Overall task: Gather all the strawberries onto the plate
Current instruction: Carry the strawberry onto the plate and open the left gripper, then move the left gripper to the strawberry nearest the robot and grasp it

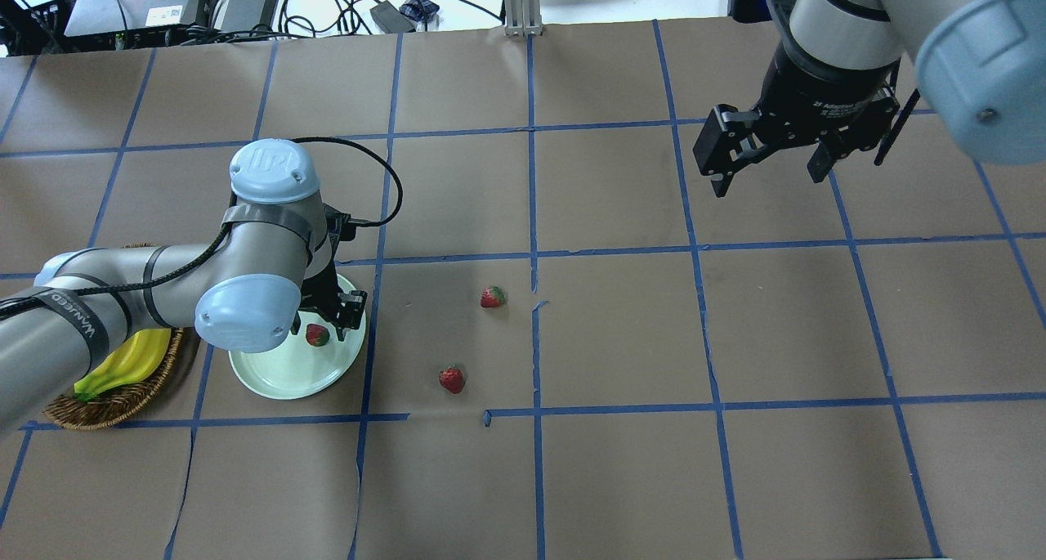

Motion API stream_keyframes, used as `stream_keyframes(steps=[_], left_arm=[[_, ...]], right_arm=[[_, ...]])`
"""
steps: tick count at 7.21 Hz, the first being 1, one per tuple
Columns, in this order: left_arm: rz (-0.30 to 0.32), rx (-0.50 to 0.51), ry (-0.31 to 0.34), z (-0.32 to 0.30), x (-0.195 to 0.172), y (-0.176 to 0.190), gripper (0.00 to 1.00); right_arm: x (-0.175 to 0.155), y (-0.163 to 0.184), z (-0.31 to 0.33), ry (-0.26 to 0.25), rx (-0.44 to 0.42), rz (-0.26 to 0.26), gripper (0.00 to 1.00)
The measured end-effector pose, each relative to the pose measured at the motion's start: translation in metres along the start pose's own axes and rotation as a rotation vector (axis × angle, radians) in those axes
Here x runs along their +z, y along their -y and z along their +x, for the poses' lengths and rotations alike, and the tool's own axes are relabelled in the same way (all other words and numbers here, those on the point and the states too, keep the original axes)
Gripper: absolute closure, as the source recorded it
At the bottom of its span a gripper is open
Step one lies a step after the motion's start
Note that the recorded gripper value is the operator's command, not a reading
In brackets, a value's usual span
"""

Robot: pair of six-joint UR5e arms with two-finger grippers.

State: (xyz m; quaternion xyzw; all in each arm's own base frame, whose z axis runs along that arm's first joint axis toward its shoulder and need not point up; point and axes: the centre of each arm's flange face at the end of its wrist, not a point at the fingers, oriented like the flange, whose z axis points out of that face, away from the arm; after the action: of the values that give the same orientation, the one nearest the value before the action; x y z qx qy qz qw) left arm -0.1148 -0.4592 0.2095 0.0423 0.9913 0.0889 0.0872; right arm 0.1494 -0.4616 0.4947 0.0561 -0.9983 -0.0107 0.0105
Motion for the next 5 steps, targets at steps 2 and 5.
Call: stream_keyframes(steps=[2,5], left_arm=[[0.05,-0.078,-0.072,0.039,-0.022,-0.006,0.29],[0.059,-0.176,-0.165,0.139,-0.024,-0.029,0.31]], right_arm=[[0.0,0.0,0.0,0.0,0.0,-0.001,0.0],[0.0,0.0,0.0,0.0,0.0,0.001,0.0]])
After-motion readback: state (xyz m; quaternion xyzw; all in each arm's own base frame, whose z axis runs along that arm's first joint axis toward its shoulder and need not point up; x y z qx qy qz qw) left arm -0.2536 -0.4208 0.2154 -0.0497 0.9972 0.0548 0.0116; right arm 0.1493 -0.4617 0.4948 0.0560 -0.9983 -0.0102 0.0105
